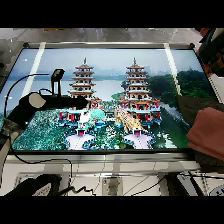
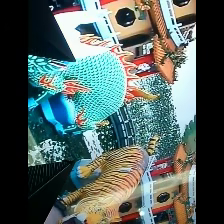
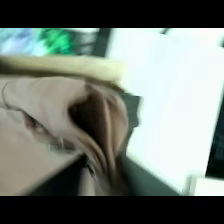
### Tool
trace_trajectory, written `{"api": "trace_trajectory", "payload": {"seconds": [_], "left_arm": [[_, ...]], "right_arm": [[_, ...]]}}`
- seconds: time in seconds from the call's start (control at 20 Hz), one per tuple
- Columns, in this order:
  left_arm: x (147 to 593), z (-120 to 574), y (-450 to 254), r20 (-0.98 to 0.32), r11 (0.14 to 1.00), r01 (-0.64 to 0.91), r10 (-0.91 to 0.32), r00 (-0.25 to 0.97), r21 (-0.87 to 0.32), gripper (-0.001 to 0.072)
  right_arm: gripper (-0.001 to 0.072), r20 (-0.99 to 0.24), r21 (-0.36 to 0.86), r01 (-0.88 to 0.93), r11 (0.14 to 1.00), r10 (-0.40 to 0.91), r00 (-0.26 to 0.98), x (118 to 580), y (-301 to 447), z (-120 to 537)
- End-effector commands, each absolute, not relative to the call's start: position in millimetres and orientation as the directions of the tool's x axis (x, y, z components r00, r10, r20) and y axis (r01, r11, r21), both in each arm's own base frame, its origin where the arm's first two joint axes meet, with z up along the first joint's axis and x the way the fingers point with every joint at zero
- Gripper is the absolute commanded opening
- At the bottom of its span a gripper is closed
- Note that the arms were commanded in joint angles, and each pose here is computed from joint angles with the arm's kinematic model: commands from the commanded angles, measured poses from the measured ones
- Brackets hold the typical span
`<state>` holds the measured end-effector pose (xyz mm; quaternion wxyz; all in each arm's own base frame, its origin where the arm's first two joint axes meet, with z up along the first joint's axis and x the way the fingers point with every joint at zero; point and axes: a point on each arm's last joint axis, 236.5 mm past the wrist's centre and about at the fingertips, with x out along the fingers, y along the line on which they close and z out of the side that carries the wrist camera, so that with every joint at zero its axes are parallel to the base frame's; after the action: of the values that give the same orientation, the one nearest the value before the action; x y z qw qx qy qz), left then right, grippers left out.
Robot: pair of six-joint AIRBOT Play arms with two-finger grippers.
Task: Fold the clothes and pants, and hang the long-sleeved shirts on hangers.
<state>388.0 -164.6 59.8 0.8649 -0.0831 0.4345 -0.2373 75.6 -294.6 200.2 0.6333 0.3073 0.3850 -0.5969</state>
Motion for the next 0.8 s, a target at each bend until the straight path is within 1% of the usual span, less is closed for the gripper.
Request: {"api": "trace_trajectory", "payload": {"seconds": [0.0, 0.05, 0.1, 0.15, 0.2, 0.25, 0.3, 0.35, 0.45, 0.5, 0.6, 0.7, 0.75], "left_arm": [[388.3, 60.5, -164.1, -0.711, 0.874, 0.338, -0.482, 0.512, -0.35, 0.0701], [388.3, 60.5, -164.1, -0.711, 0.874, 0.338, -0.482, 0.511, -0.35, 0.0701], [388.3, 60.5, -164.1, -0.711, 0.874, 0.338, -0.482, 0.511, -0.35, 0.0701], [388.3, 60.5, -164.1, -0.711, 0.874, 0.338, -0.482, 0.512, -0.35, 0.0701], [388.3, 60.5, -164.1, -0.711, 0.874, 0.338, -0.482, 0.512, -0.35, 0.07], [388.3, 60.5, -164.1, -0.711, 0.874, 0.338, -0.482, 0.511, -0.35, 0.0701], [388.3, 60.5, -164.1, -0.711, 0.874, 0.338, -0.482, 0.512, -0.35, 0.0701], [388.3, 60.5, -164.1, -0.711, 0.874, 0.338, -0.482, 0.512, -0.35, 0.0701], [388.3, 60.5, -164.1, -0.711, 0.874, 0.338, -0.482, 0.511, -0.35, 0.07], [388.3, 60.5, -164.1, -0.711, 0.874, 0.338, -0.482, 0.511, -0.35, 0.07], [388.2, 60.3, -164.1, -0.711, 0.874, 0.338, -0.482, 0.511, -0.35, 0.0701], [388.3, 60.5, -164.1, -0.711, 0.874, 0.338, -0.482, 0.511, -0.35, 0.0701], [388.3, 60.5, -164.1, -0.711, 0.874, 0.338, -0.482, 0.512, -0.35, 0.07]], "right_arm": [[0.0492, -0.836, 0.014, 0.997, -0.08, -0.547, -0.032, 52.4, -302.5, 206.9], [0.0512, -0.833, 0.053, 0.997, -0.053, -0.553, 0.014, 63.5, -304.2, 207.3], [0.0507, -0.827, 0.093, 0.996, -0.013, -0.559, 0.07, 76.7, -305.9, 208.6], [0.0438, -0.825, 0.13, 0.991, 0.028, -0.552, 0.123, 90.1, -306.4, 208.1], [0.0187, -0.828, 0.161, 0.983, 0.085, -0.53, 0.181, 106.1, -304.2, 205.5], [0.002, -0.833, 0.189, 0.973, 0.137, -0.502, 0.232, 123.2, -299.7, 202.5], [0.0018, -0.834, 0.209, 0.958, 0.196, -0.476, 0.28, 143.3, -294.8, 200.3], [0.0017, -0.831, 0.208, 0.937, 0.282, -0.454, 0.321, 165.2, -287.6, 199.2], [0.0017, -0.823, 0.169, 0.867, 0.47, -0.417, 0.386, 211.2, -267.7, 198.1], [0.0017, -0.81, 0.139, 0.794, 0.591, -0.394, 0.435, 241.9, -251.2, 199.5], [0.0017, -0.77, 0.089, 0.604, 0.792, -0.33, 0.546, 300.9, -207.3, 206.4], [0.0018, -0.72, 0.057, 0.411, 0.91, -0.248, 0.648, 346.6, -153.5, 218.0], [0.0018, -0.699, 0.047, 0.33, 0.943, -0.205, 0.685, 362.3, -128.0, 223.0]]}}
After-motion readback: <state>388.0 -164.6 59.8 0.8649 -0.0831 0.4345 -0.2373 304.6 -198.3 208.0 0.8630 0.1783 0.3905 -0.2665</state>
